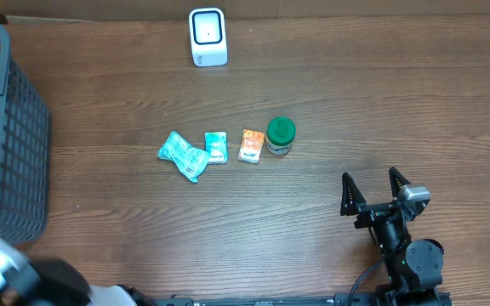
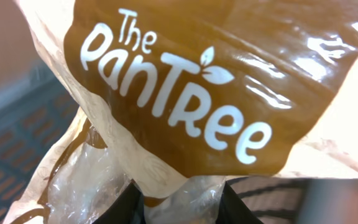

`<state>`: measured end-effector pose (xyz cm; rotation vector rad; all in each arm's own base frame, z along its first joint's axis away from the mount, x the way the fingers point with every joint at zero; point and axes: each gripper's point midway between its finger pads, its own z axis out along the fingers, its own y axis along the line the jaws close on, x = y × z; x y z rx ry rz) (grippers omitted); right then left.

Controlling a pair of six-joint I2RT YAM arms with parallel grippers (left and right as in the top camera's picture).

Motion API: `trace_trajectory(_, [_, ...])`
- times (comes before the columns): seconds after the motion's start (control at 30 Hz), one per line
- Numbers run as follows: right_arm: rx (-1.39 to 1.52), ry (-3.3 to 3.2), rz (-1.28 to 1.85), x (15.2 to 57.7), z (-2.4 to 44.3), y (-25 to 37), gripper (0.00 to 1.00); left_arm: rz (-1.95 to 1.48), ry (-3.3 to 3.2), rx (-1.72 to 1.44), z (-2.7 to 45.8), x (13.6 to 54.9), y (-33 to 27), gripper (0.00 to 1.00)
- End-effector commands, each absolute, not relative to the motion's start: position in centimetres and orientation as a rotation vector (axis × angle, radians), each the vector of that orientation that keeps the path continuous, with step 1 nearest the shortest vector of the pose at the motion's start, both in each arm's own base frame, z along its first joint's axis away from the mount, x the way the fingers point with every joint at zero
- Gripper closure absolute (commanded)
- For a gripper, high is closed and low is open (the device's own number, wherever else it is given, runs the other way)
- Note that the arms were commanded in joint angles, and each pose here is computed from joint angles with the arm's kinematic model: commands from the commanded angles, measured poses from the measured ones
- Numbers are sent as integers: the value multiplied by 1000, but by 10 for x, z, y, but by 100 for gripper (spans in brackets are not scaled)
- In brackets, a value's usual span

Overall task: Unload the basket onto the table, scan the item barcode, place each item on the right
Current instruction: 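Carry the PanTree pouch out and drop it left of the snack bag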

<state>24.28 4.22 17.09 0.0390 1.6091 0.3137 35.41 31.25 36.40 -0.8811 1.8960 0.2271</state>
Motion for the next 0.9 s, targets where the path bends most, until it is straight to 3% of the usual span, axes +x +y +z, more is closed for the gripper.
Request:
trace_trajectory(0.0, [38,1604,303,243,169,41,0,90,1727,-733,452,338,245,96])
trace_trajectory(0.1, [38,1604,303,243,169,41,0,3,1739,-620,472,327,188,96])
trace_trajectory(0.17, [38,1604,303,243,169,41,0,-72,1819,-566,462,328,151,96])
trace_trajectory(0.43, [38,1604,303,243,169,41,0,-194,2393,-318,321,358,25,96])
trace_trajectory(0.63, [38,1604,303,243,169,41,0,-83,2700,-334,212,370,10,96])
trace_trajectory(0.87, [38,1604,303,243,169,41,0,104,2884,-382,126,386,31,96])
